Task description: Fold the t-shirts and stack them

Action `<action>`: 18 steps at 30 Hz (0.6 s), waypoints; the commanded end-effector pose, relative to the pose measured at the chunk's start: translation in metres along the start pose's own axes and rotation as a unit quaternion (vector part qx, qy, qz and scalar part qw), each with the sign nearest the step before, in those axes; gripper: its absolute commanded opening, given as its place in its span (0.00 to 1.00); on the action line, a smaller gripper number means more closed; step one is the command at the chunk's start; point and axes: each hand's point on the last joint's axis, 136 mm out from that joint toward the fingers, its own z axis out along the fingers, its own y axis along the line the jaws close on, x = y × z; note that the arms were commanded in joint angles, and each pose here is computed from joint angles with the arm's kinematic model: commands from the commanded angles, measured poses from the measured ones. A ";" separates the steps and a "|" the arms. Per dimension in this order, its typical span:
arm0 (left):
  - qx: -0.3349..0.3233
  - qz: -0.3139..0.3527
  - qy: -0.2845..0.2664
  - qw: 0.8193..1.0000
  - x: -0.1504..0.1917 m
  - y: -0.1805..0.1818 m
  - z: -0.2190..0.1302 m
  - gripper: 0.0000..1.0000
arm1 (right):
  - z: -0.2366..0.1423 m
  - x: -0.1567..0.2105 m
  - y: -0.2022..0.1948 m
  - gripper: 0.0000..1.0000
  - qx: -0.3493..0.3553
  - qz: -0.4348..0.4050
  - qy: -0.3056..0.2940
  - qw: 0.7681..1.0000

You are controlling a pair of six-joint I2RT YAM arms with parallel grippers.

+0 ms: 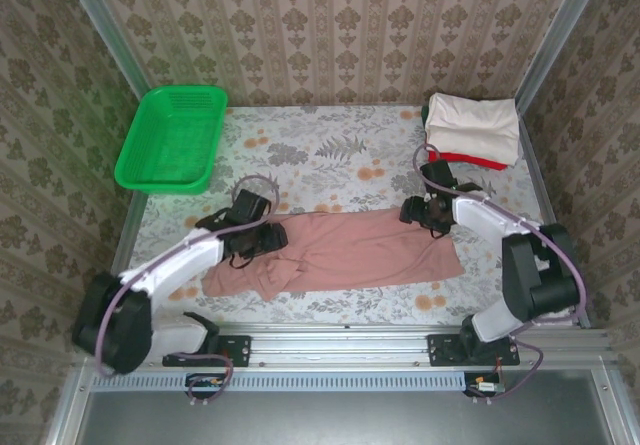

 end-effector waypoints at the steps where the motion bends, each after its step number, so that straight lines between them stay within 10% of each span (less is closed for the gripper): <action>1: 0.003 0.057 -0.021 0.998 -0.041 -0.010 0.005 0.61 | 0.008 -0.015 -0.008 0.72 0.051 -0.009 0.000 0.999; 7: -0.062 0.032 0.003 0.998 -0.074 0.034 0.040 0.55 | 0.019 -0.022 -0.021 0.70 0.103 -0.010 0.020 0.994; 9: -0.061 0.032 0.007 0.998 -0.079 0.037 0.048 0.38 | 0.023 -0.024 -0.025 0.68 0.111 -0.008 0.025 0.993; 12: -0.062 0.034 0.017 0.997 -0.083 0.040 0.057 0.13 | 0.028 -0.028 -0.029 0.55 0.120 -0.006 0.034 0.992; 18: -0.062 0.034 0.015 0.997 -0.094 0.041 0.054 0.00 | 0.028 -0.041 -0.028 0.28 0.124 -0.018 0.029 0.992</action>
